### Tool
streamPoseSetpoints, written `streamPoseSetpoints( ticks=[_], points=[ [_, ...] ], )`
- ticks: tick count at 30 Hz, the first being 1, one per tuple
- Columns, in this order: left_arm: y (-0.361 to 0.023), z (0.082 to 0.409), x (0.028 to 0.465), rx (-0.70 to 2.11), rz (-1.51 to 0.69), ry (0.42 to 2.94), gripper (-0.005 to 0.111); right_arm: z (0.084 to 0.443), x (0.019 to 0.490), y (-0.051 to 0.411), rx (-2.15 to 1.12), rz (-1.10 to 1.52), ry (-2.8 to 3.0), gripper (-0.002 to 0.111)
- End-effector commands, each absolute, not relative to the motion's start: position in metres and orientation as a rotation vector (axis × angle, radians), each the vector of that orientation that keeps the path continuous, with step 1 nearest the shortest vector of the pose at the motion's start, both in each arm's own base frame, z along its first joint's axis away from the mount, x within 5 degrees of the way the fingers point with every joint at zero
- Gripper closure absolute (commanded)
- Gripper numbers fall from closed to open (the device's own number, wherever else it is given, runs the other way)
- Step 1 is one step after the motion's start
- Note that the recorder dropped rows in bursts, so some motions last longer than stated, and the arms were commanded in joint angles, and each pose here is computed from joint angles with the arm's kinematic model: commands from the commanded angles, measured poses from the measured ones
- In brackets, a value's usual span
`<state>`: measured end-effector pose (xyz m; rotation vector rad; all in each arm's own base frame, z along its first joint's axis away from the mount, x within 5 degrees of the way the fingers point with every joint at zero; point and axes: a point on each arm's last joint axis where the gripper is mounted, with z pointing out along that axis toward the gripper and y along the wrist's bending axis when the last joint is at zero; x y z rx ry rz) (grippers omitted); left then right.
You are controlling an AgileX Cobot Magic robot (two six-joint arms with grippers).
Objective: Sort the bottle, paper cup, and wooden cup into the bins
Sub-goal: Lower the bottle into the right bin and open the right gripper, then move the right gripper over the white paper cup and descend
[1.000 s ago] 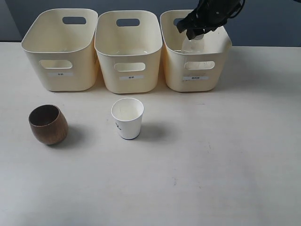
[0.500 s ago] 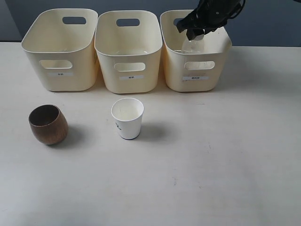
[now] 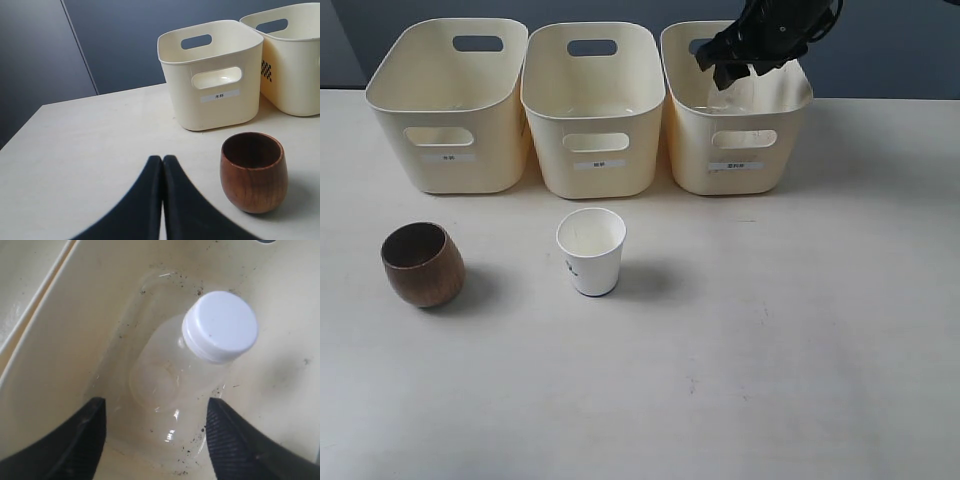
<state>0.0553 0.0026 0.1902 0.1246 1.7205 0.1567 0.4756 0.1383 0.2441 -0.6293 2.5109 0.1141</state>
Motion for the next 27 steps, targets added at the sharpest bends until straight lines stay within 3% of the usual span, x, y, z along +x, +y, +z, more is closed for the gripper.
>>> streamPoseSetpoints(
  ticks=[1, 8, 16, 27],
  points=[
    [0.003, 0.192, 0.055, 0.117, 0.154, 1.714, 0.107, 0.248, 0.476, 0.137, -0.619, 0.113, 2.501, 0.051],
    [0.003, 0.192, 0.055, 0.117, 0.154, 1.714, 0.107, 0.278, 0.466, 0.136, -0.608, 0.123, 2.452, 0.051],
    [0.003, 0.192, 0.055, 0.117, 0.154, 1.714, 0.107, 0.328, 0.423, 0.152, -0.792, 0.419, 2.443, 0.051],
    [0.003, 0.192, 0.055, 0.117, 0.154, 1.714, 0.107, 0.320, 0.372, 0.238, -1.178, 0.448, 2.440, 0.051]
  ],
)
